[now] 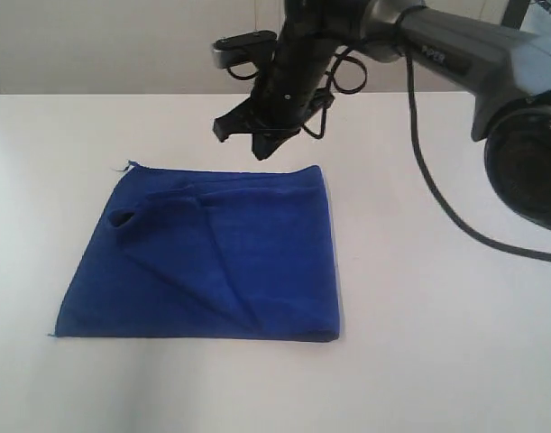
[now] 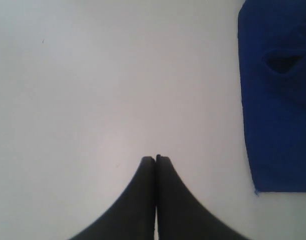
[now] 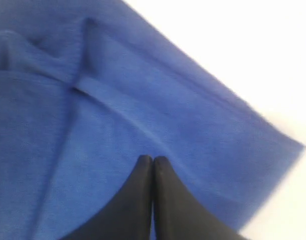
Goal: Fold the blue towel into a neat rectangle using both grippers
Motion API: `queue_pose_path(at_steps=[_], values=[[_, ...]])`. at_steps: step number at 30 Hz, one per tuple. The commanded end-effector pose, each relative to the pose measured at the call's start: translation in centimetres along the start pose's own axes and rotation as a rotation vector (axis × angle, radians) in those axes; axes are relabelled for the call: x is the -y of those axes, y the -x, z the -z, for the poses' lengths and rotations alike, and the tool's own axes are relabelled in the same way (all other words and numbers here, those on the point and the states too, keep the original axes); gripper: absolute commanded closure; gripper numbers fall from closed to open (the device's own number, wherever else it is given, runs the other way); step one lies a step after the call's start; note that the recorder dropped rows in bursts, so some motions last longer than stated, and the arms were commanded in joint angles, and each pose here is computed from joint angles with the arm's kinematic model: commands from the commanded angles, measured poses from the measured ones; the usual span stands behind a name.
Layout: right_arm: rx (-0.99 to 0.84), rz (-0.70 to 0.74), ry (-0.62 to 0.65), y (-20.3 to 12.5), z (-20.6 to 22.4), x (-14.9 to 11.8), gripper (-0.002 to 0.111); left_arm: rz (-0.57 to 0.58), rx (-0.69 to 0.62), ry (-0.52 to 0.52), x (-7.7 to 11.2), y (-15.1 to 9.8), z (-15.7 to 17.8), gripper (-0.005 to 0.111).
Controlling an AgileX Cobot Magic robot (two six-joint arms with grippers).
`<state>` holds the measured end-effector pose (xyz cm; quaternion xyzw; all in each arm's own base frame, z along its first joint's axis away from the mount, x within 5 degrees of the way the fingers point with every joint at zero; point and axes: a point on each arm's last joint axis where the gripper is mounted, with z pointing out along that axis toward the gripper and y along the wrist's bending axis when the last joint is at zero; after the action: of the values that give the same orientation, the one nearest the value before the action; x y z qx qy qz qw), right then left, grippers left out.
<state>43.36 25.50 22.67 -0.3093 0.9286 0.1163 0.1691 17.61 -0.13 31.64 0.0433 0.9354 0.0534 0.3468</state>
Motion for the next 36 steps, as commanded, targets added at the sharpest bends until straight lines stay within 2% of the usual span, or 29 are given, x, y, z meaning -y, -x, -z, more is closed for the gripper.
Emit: queue_pose_path(at_steps=[1, 6, 13, 16, 20, 28, 34, 36], values=[[-0.014, 0.014, -0.036, -0.6, -0.6, 3.6, 0.108, 0.010, -0.004, -0.001, 0.0, -0.1, 0.2, 0.107], [-0.074, -0.022, -0.050, -1.8, -3.8, 6.0, 0.108, 0.010, -0.004, -0.001, 0.0, -0.1, 0.2, 0.107], [-0.078, -0.032, -0.074, -2.5, -7.3, 7.3, 0.108, 0.010, -0.004, -0.001, 0.0, -0.1, 0.2, 0.107], [-0.133, -0.049, -0.093, -3.4, -8.1, 8.2, 0.108, 0.010, -0.004, -0.001, 0.0, -0.1, 0.2, 0.107], [-0.272, -0.099, -0.163, -4.9, -7.7, 9.7, 0.108, 0.010, -0.004, -0.001, 0.0, -0.1, 0.2, 0.107], [-0.383, -0.168, -0.149, -7.8, -7.2, 11.6, 0.108, 0.010, -0.004, -0.001, 0.0, -0.1, 0.2, 0.107], [-0.533, -0.219, -0.117, -12.9, -5.1, 10.4, 0.108, 0.010, -0.004, -0.001, 0.0, -0.1, 0.2, 0.107], [-0.516, -0.244, -0.128, -14.8, -3.8, 9.4, 0.108, 0.010, -0.004, -0.001, 0.0, -0.1, 0.2, 0.107]])
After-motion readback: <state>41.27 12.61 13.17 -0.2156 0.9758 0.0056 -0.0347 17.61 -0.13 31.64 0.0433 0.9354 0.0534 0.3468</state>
